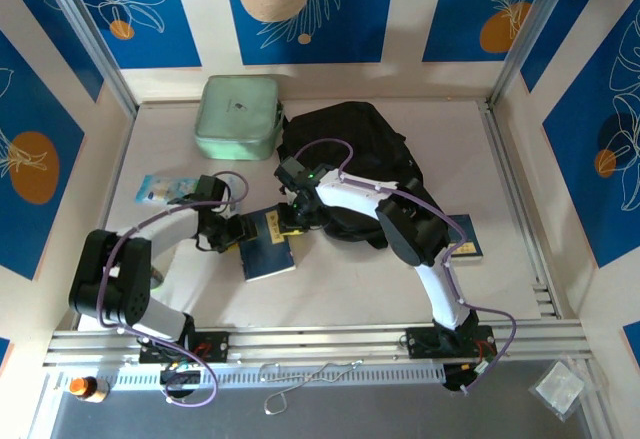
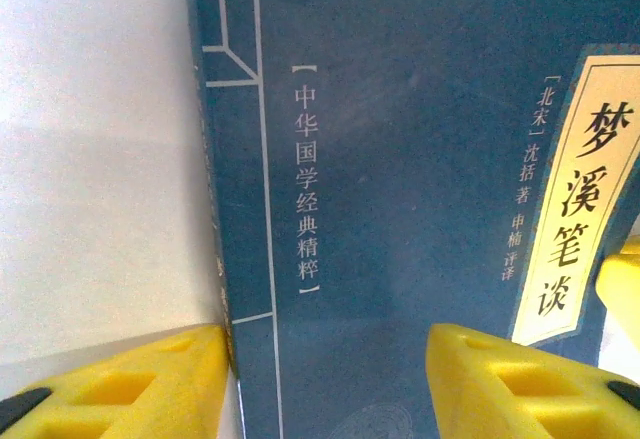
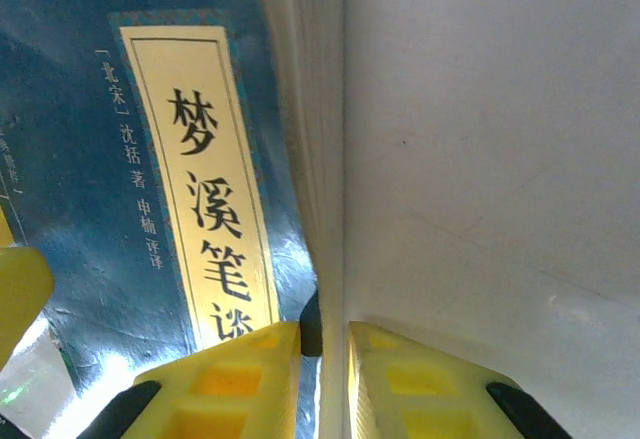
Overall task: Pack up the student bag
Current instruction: Pick up the book at the center of the table.
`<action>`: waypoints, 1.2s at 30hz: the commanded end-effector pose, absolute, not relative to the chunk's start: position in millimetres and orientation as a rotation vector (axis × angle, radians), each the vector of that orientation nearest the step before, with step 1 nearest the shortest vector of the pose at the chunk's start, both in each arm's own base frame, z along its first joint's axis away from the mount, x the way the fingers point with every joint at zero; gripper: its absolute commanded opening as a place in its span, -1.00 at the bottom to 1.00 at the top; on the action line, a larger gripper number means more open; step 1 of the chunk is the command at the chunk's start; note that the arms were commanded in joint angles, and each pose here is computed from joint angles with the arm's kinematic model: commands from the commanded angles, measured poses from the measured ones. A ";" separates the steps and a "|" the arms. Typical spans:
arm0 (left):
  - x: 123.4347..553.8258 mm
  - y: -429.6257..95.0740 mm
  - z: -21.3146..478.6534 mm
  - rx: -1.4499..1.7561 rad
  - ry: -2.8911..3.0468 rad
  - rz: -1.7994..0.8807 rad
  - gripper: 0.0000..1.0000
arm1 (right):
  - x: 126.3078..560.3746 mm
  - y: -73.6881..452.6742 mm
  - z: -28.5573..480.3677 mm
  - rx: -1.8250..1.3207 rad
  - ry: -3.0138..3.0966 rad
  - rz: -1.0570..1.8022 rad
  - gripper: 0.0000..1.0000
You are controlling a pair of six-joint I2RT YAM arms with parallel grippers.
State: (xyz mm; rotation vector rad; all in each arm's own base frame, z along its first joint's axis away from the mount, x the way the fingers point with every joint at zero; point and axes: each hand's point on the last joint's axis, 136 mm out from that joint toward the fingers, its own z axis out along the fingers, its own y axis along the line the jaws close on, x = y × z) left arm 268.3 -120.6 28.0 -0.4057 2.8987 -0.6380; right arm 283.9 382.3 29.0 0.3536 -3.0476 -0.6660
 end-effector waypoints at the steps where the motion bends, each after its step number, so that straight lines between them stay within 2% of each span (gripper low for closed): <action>1: 266.9 -124.9 26.3 -0.429 2.897 -0.699 0.04 | 275.0 379.2 18.9 0.324 -2.991 -0.646 -0.61; 4: 267.0 -126.4 26.4 -0.424 2.901 -0.710 0.06 | 275.3 377.8 16.9 0.315 -2.988 -0.644 -0.62; 9: 264.1 -124.9 21.4 -0.433 2.928 -0.693 0.23 | 275.9 376.9 14.7 0.306 -2.985 -0.641 -0.62; 13: 265.6 -129.8 22.3 -0.427 2.925 -0.736 0.23 | 275.0 376.3 11.4 0.308 -2.979 -0.634 -0.65; 18: 271.2 -140.4 42.0 -0.384 2.864 -0.842 0.12 | 275.9 371.8 6.0 0.299 -2.983 -0.597 -0.74; 28: 264.9 -159.2 103.1 -0.175 2.664 -1.052 -0.02 | 279.5 366.9 2.2 0.269 -2.988 -0.583 -0.75; 36: 268.6 -168.3 89.9 -0.208 2.646 -1.149 -0.14 | 279.6 368.3 0.0 0.265 -2.980 -0.594 -0.75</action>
